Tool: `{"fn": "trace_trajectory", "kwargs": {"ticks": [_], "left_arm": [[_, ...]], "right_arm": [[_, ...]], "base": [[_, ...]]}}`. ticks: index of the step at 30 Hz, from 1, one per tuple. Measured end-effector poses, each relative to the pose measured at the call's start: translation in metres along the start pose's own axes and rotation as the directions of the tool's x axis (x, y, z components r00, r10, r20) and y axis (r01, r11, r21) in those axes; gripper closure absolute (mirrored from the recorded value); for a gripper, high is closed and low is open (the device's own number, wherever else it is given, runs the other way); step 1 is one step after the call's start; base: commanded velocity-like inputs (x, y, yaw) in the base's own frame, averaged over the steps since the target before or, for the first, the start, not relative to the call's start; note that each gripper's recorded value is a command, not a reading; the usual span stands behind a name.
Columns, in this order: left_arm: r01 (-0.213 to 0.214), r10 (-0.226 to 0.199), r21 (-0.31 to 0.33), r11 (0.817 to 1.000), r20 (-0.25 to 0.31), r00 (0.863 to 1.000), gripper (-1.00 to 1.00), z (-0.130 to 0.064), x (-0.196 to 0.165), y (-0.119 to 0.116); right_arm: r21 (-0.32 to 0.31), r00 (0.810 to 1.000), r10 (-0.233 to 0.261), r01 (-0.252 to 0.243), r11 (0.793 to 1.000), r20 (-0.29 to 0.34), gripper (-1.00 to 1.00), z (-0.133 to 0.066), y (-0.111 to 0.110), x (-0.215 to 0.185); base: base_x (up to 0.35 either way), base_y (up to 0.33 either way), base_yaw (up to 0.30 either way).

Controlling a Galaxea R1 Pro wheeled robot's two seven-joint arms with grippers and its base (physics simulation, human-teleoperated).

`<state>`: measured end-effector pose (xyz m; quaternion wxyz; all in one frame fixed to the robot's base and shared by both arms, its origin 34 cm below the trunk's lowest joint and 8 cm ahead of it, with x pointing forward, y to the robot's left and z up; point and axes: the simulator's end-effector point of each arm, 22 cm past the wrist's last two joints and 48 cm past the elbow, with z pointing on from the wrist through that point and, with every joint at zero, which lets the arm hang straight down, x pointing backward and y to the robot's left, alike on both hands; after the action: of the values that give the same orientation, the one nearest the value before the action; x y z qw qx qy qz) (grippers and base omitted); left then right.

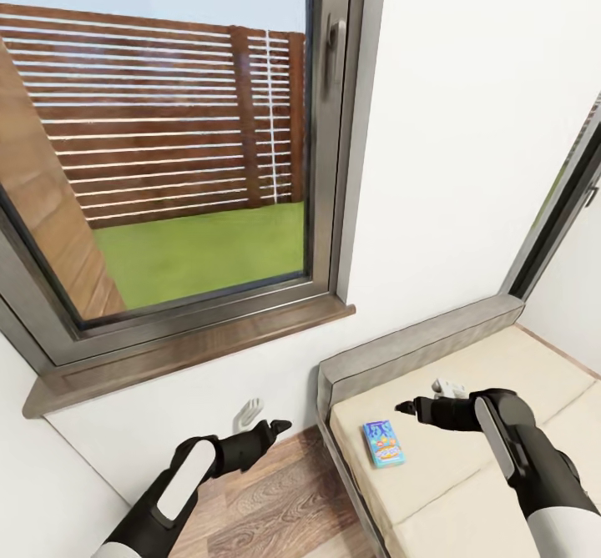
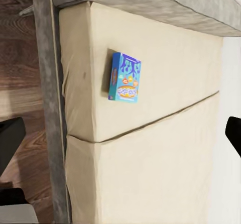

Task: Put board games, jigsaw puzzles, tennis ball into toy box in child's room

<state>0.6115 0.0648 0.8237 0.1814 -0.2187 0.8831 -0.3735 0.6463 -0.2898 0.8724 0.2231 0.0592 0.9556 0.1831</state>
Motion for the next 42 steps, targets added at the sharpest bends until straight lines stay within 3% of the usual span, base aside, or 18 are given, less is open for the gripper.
{"fn": "trace_trajectory", "kwargs": {"ticks": [5, 14, 33, 42], "left_arm": [[0.008, -0.008, -0.012, 1.000, -0.005, 1.000, -1.00, 0.005, 0.000, 0.008], [0.014, -0.014, -0.018, 1.000, -0.006, 1.000, -1.00, 0.013, -0.001, 0.016], [0.020, -0.020, -0.017, 1.000, 0.011, 1.000, -1.00, 0.025, -0.008, 0.032], [0.043, -0.043, -0.004, 0.999, 0.039, 0.998, -1.00, 0.028, -0.020, 0.038]], "right_arm": [[0.039, 0.998, 0.040, -0.039, 0.998, -0.042, -1.00, 0.016, -0.015, -0.002], [0.059, 0.995, 0.068, -0.063, 0.996, -0.075, -1.00, 0.032, -0.025, 0.000], [0.061, 0.995, 0.070, -0.066, 0.996, -0.066, -1.00, 0.050, -0.034, -0.002], [0.056, 0.997, 0.064, -0.061, 0.997, -0.052, -1.00, 0.055, -0.035, -0.005]], "base": [[0.000, 0.000, 0.000], [0.000, 0.000, -0.001], [0.000, 0.000, -0.150], [0.000, 0.000, -0.190]]}}
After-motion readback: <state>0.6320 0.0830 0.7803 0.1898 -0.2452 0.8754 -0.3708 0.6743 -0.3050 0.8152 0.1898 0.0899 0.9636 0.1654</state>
